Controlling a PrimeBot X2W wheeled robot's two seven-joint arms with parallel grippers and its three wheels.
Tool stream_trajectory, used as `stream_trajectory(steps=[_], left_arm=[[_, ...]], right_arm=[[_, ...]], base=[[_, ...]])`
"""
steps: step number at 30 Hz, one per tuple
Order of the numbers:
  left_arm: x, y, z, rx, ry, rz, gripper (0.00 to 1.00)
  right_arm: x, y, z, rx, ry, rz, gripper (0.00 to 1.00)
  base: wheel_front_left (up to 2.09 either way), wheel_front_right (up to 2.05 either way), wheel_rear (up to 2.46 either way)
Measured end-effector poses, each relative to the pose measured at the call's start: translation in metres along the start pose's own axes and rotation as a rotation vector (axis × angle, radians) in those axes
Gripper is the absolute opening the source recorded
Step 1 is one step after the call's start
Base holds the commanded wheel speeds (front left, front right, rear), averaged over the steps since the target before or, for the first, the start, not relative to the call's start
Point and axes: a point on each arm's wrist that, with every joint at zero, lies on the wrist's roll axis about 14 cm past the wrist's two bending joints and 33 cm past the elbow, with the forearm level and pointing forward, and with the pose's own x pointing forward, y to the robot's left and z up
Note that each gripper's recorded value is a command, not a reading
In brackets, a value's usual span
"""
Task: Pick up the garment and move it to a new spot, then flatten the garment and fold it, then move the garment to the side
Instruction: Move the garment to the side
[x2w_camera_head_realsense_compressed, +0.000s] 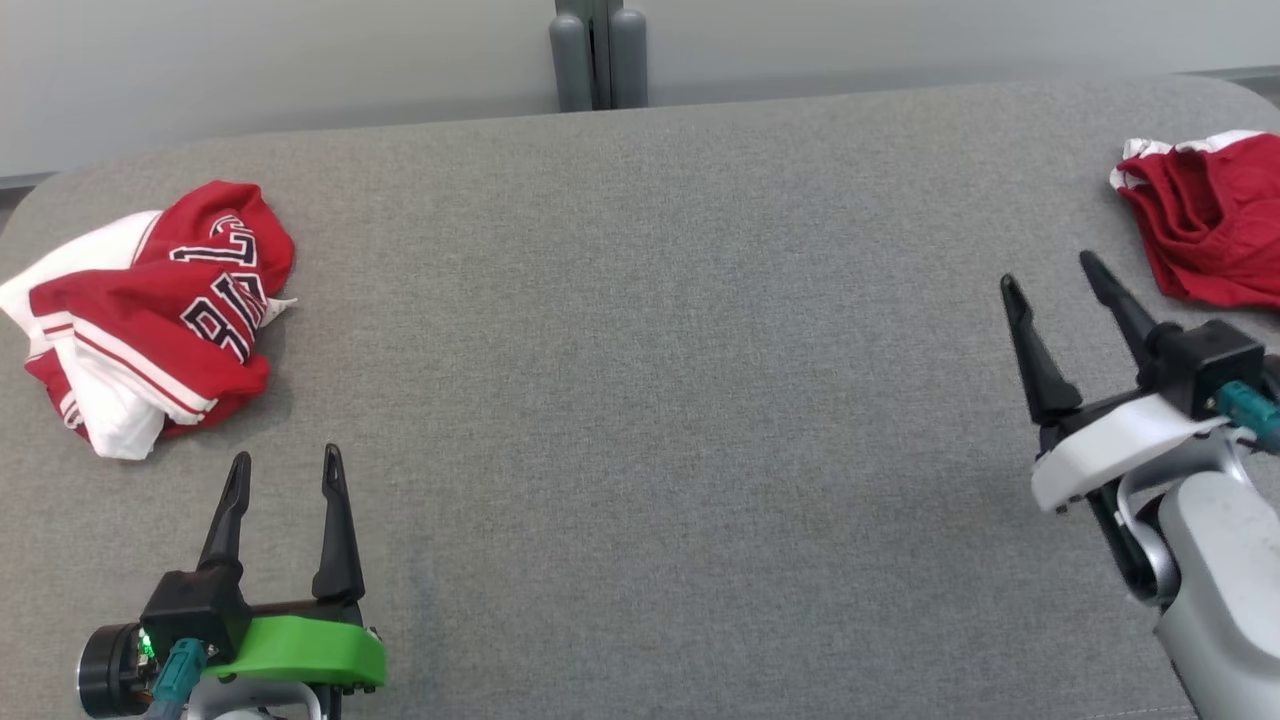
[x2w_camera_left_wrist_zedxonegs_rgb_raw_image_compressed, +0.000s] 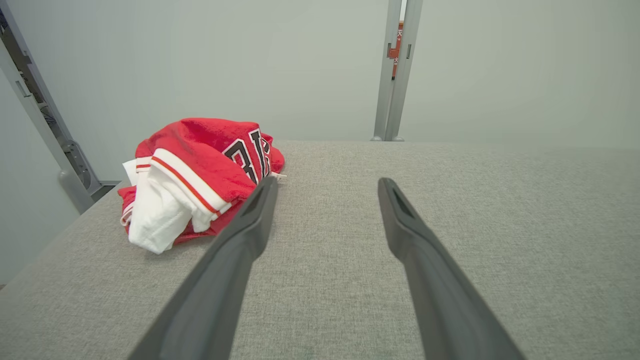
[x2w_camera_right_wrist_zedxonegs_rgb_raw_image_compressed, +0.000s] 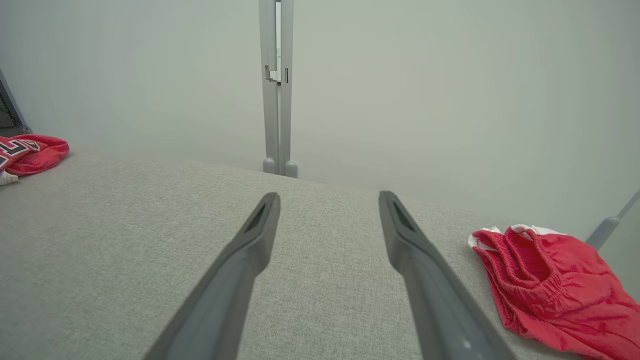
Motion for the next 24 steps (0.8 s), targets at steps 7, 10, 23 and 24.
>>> stream_trajectory(steps=[7,10,23,24], left_arm=[[-0.012,0.006,0.011,0.000,-0.026,0.014,1.00],[-0.015,0.007,0.014,0.000,-0.036,0.014,1.00],[-0.026,0.008,0.019,-0.003,-0.047,0.012,1.00],[-0.026,0.008,0.018,-0.003,-0.046,0.012,1.00]], right_arm=[[-0.022,0.033,0.002,0.064,-0.028,0.015,1.00],[-0.032,0.042,0.002,0.102,-0.036,0.002,1.00],[-0.071,0.051,0.002,0.187,-0.062,-0.088,1.00],[-0.072,0.051,0.002,0.188,-0.063,-0.093,1.00]], base=[[0.00,0.00,0.00],[0.00,0.00,0.00],[0.00,0.00,0.00],[0.00,0.00,0.00]])
